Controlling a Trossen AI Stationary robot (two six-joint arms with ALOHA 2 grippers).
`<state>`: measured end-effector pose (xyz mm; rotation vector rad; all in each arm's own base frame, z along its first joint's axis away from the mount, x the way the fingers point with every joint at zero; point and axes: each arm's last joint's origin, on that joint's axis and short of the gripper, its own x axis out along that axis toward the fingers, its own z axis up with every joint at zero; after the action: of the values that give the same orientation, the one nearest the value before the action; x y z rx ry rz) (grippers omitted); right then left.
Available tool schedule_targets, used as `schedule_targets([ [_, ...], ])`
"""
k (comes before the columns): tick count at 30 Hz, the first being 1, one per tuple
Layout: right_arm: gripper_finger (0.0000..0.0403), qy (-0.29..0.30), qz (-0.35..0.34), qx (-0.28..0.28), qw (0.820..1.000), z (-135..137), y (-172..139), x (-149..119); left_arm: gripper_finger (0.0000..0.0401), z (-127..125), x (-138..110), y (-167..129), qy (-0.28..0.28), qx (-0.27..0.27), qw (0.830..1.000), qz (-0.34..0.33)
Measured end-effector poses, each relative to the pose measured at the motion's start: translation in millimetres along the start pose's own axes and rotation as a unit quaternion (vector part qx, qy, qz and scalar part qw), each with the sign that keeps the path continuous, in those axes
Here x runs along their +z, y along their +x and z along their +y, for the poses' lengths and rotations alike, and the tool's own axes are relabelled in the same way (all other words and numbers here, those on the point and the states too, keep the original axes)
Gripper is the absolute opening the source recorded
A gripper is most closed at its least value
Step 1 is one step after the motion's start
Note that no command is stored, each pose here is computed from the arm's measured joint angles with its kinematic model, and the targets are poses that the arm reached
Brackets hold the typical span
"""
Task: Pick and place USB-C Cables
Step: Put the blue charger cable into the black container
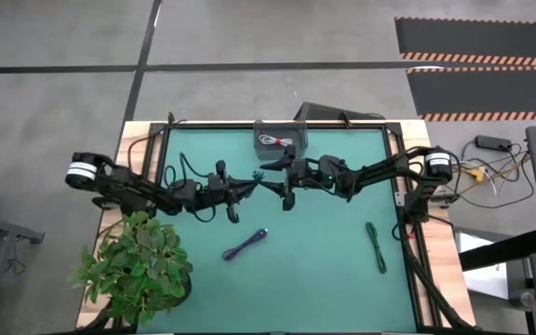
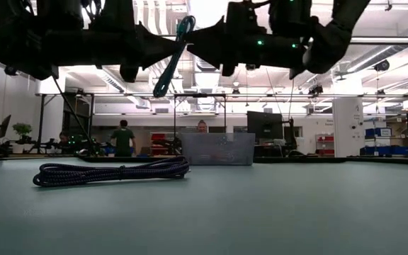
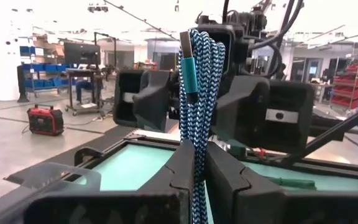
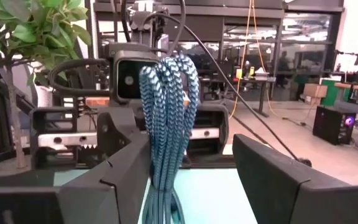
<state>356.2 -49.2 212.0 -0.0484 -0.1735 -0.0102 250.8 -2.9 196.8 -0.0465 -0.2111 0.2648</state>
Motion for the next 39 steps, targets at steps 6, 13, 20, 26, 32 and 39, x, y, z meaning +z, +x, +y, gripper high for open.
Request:
schedule_targets([
  [6,0.0219,-0.004,-0.011,0.009,1.0,-1,9,6,0.0006,0,0,0,0.019,0.0,1.0,0.0],
  [13,0.0219,-0.015,-0.025,0.007,1.0,-3,17,17,0.0006,0,2,1,0.038,0.003,0.999,-0.004],
  [20,0.0216,-0.022,-0.006,0.005,1.0,-8,27,13,0.0009,1,4,1,0.056,0.009,0.998,-0.013],
  [26,0.0139,-0.022,-0.002,0.005,1.0,-8,27,14,0.0018,4,4,1,0.055,0.042,0.997,-0.016],
  [32,0.0025,-0.023,0.017,0.017,0.999,-8,26,16,0.0021,4,3,0,0.051,0.045,0.998,-0.012],
  [39,0.0025,-0.026,0.04,0.021,0.999,-7,23,21,0.0027,4,1,-1,0.032,0.039,0.999,-0.006],
])
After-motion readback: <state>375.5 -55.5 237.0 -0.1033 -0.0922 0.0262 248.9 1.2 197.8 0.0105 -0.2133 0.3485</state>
